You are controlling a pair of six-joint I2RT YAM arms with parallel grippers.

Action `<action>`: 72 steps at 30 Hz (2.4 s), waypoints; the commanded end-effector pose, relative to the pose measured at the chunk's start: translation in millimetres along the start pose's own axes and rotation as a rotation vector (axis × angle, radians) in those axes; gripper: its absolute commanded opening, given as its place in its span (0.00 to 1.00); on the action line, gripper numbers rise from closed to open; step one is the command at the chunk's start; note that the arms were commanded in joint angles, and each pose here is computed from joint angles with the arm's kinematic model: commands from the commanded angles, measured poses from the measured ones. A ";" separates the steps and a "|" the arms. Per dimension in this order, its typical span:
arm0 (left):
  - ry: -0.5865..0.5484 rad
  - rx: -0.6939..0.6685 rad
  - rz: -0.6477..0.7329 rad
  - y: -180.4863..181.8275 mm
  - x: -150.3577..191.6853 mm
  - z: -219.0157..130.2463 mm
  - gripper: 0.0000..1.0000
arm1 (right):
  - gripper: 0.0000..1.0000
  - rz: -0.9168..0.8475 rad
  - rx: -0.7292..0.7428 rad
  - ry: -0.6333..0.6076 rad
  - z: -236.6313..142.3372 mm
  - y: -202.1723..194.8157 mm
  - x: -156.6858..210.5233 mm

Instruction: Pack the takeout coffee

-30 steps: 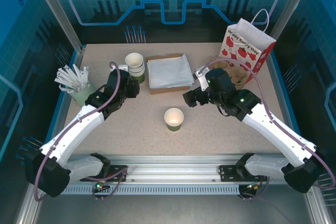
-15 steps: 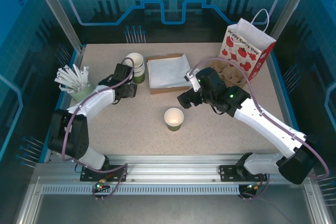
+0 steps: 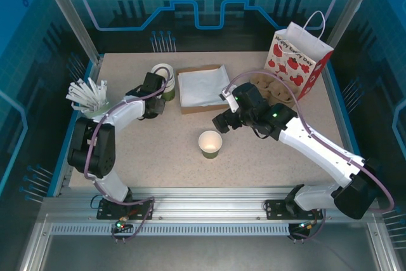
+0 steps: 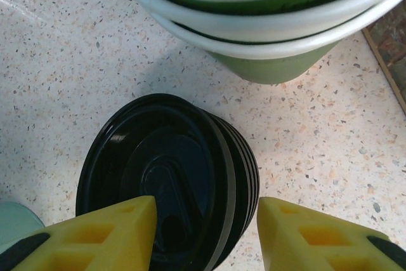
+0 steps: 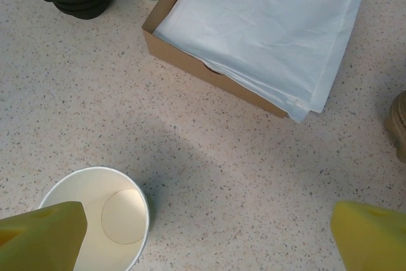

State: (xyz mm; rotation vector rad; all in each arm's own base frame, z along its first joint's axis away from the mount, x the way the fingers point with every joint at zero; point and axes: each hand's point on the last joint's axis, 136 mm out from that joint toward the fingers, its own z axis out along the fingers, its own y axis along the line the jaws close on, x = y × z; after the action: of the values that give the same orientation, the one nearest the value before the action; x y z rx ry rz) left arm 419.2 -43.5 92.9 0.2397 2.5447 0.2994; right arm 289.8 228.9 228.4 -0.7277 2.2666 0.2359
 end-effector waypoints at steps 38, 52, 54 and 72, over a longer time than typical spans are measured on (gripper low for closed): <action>-0.151 0.134 -0.228 9.4 -13.0 -85.3 0.15 | 1.00 -0.025 -0.035 -0.031 -13.8 12.7 -18.4; -0.493 1.115 -0.575 -89.0 -65.3 -289.6 0.10 | 1.00 0.032 -0.645 -0.377 -64.1 68.7 -78.9; -0.460 1.199 -0.573 -105.4 -63.7 -302.9 0.09 | 1.00 0.035 -0.704 -0.417 -66.1 75.2 -86.1; -0.394 1.426 -0.622 -141.5 -54.2 -323.8 0.05 | 1.00 0.116 -0.766 -0.474 -48.6 59.4 -91.8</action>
State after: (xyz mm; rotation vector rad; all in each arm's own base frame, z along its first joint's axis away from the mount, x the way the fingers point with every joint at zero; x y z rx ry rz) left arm 277.4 -238.5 336.2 -0.0414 1.8905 -1.5522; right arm 279.0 294.5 323.6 -0.7950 1.7537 1.2047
